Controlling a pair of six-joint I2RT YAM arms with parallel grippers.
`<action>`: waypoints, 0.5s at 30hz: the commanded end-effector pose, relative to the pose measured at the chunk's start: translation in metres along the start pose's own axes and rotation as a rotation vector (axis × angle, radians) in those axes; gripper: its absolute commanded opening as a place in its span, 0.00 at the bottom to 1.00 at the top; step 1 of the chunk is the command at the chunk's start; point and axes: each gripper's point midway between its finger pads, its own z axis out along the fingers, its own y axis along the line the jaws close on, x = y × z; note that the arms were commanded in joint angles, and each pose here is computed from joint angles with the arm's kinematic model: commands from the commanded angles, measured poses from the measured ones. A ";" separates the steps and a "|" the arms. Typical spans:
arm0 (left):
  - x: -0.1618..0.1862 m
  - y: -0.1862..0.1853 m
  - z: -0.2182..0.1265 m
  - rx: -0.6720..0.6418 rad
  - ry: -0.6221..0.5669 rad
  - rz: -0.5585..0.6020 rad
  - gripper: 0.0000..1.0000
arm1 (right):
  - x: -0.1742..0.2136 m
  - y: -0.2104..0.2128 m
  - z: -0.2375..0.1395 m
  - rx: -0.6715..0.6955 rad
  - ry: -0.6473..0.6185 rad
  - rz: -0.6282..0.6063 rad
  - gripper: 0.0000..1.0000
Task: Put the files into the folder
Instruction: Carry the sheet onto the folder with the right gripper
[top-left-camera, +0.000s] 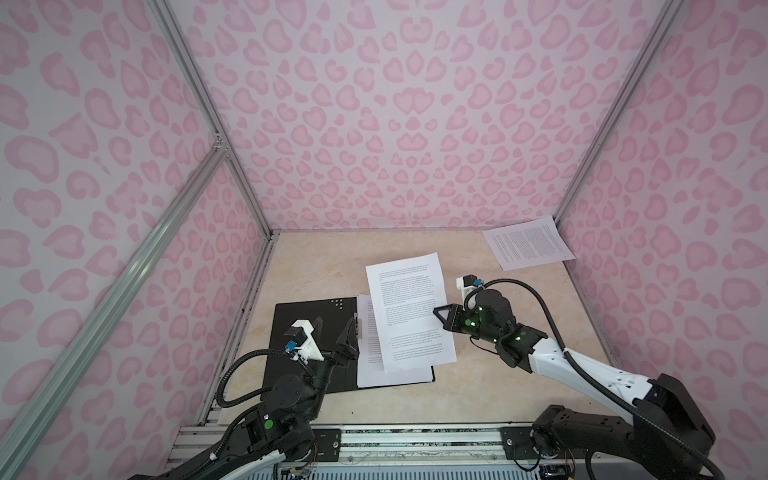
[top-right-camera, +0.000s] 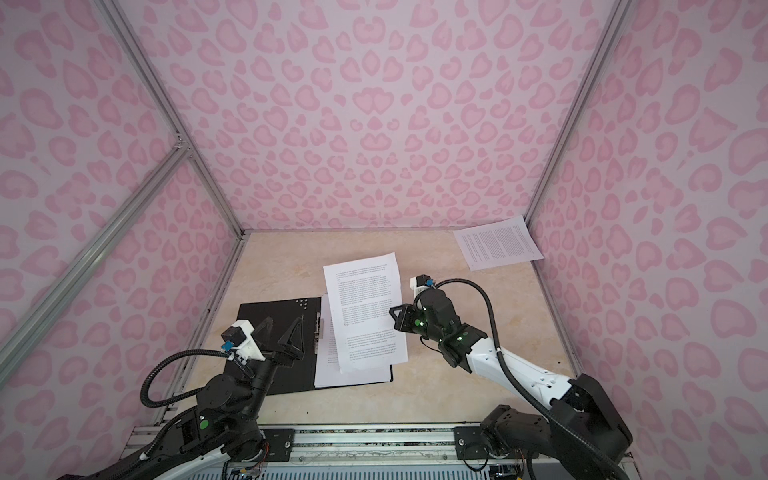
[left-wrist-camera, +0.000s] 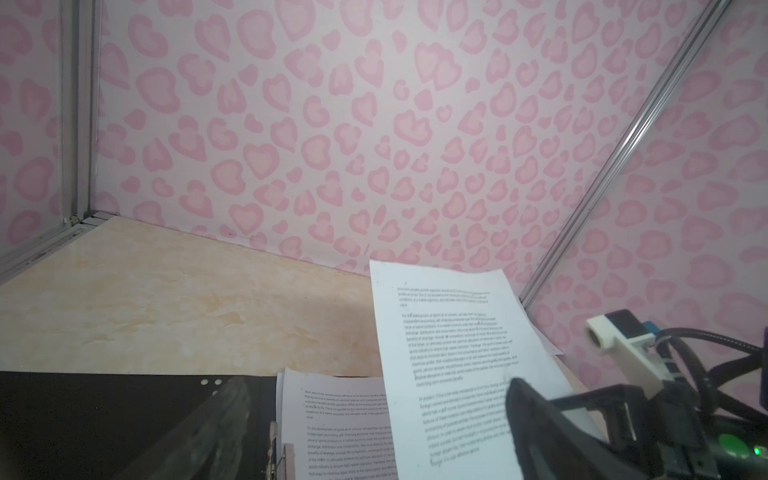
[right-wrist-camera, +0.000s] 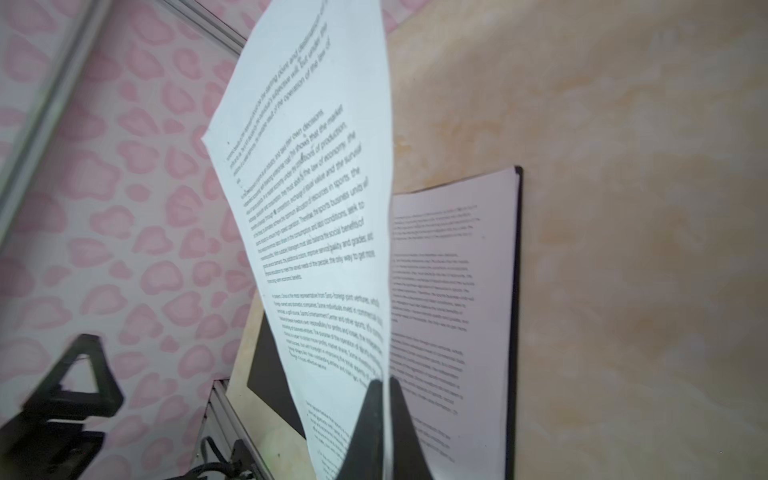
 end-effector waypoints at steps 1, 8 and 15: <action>0.001 -0.008 0.004 0.022 0.027 0.033 0.98 | 0.014 -0.011 0.018 -0.023 0.018 0.020 0.00; 0.024 -0.022 0.017 0.024 0.141 0.140 0.98 | 0.046 -0.026 0.055 -0.012 0.090 0.049 0.00; 0.033 -0.027 0.021 0.029 0.177 0.173 0.98 | 0.046 -0.014 0.068 -0.024 0.085 0.060 0.00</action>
